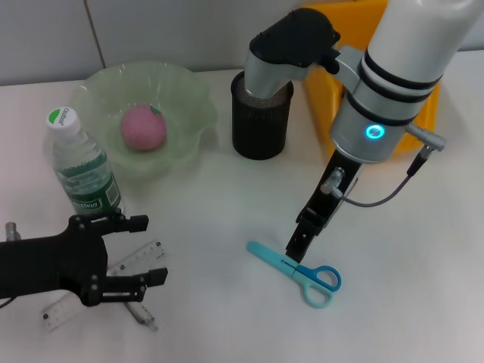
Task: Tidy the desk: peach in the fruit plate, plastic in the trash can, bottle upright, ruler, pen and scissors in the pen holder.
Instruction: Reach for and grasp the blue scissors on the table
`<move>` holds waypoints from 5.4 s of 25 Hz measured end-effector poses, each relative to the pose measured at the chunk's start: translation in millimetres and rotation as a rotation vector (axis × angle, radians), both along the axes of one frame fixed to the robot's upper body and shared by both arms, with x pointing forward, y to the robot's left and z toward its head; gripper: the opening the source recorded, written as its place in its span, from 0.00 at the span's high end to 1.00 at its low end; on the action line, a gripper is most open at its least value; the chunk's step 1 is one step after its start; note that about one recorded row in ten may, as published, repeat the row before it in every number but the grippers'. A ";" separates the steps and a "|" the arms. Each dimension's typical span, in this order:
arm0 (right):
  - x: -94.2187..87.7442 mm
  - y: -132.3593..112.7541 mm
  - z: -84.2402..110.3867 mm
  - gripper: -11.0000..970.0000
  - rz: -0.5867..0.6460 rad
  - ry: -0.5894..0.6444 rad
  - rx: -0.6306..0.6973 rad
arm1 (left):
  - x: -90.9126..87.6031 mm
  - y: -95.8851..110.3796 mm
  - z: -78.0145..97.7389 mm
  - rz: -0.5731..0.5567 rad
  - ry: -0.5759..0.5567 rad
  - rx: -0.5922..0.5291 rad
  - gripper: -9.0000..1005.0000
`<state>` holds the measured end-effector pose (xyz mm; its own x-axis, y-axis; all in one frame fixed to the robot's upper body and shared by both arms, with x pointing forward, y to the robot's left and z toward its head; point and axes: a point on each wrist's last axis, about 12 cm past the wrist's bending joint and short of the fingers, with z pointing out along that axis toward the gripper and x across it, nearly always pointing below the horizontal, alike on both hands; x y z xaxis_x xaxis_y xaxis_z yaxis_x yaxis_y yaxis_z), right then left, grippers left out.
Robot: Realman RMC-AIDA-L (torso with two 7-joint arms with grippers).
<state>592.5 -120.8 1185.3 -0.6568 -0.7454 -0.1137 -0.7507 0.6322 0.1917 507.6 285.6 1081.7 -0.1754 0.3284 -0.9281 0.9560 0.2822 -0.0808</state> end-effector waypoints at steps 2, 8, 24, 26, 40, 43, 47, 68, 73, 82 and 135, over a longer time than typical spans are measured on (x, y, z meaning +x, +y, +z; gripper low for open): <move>-0.5 0.4 -2.2 0.20 -0.003 0.012 0.006 | -2.0 -0.9 -1.5 -0.012 0.002 0.004 0.14; -3.7 5.4 -12.7 0.20 0.020 0.021 -0.016 | -8.6 -5.7 -6.2 -0.066 0.018 0.025 0.14; -16.4 33.9 -32.0 0.20 0.092 -0.067 -0.115 | -10.4 -5.4 -8.1 -0.082 0.023 0.043 0.15; -17.8 37.1 -33.0 0.20 0.094 -0.081 -0.123 | -10.2 -5.0 -7.7 -0.082 0.021 0.045 0.15; -23.9 43.7 -41.5 0.20 0.098 -0.101 -0.137 | -7.6 -5.9 -7.6 -0.093 0.019 0.069 0.15; -24.3 44.5 -43.4 0.20 0.098 -0.104 -0.133 | -7.7 -6.1 -7.8 -0.094 0.019 0.070 0.15; -23.3 44.4 -45.6 0.20 0.093 -0.109 -0.128 | -7.5 -6.2 -8.2 -0.093 0.019 0.073 0.15; -24.7 43.0 -53.8 0.20 0.081 -0.076 -0.123 | -7.0 -8.7 -9.3 -0.100 0.013 0.074 0.15; -24.4 41.6 -55.1 0.20 0.077 -0.076 -0.127 | -6.1 -9.1 -9.0 -0.100 0.011 0.074 0.15; -23.7 41.4 -57.1 0.20 0.085 -0.087 -0.143 | -5.2 -8.9 -9.4 -0.093 0.008 0.079 0.15; -26.6 44.7 -60.6 0.21 0.094 -0.100 -0.174 | -3.9 -10.5 -8.4 -0.098 0.004 0.077 0.16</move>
